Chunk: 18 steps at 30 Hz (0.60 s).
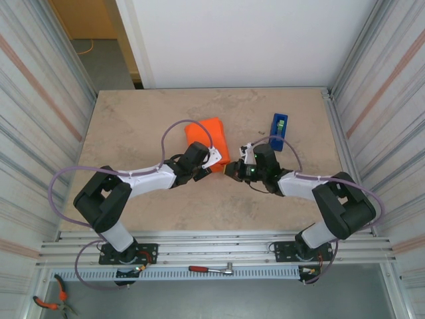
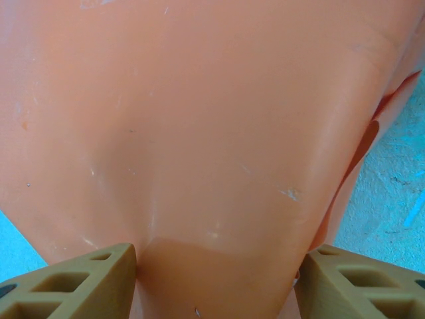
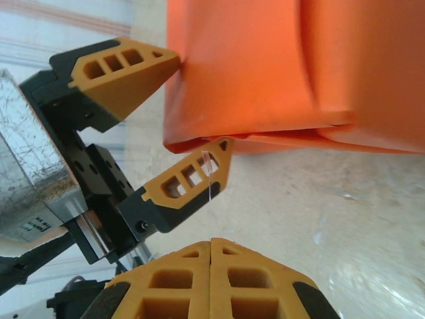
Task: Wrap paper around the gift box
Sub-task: Wrap the gift box with the wrapping paper.
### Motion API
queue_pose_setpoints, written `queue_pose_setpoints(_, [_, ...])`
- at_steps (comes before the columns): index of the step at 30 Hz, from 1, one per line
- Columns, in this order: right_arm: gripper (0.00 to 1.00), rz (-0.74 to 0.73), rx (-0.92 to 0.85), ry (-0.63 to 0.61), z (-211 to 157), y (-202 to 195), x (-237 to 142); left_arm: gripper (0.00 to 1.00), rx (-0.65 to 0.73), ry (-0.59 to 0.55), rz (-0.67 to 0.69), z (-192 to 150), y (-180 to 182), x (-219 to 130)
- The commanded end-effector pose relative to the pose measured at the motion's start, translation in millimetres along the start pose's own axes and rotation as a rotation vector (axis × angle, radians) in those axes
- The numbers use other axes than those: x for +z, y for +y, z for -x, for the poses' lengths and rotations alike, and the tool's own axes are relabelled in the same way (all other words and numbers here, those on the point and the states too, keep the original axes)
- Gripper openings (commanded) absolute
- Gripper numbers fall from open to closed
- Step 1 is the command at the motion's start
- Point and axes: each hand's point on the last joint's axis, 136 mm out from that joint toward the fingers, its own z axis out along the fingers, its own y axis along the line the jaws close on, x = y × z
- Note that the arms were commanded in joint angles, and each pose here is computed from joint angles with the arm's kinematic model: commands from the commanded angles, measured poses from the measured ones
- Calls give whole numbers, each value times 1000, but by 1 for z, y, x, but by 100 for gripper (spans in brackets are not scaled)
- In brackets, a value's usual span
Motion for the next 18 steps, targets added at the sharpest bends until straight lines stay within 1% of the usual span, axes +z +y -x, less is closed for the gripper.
queue_pose_setpoints(1, [0,24,-61,-58,5,5,8,62,3,27,-32,-6,-9,-7])
queue_pose_setpoints(5, [0,24,-81,-61,2,6,15,62,6,26,-34,-6,-10,-7])
queue_pose_setpoints(18, [0,11,-76,-119,14,0,23,62,12,30,-32,-7,-11,-7])
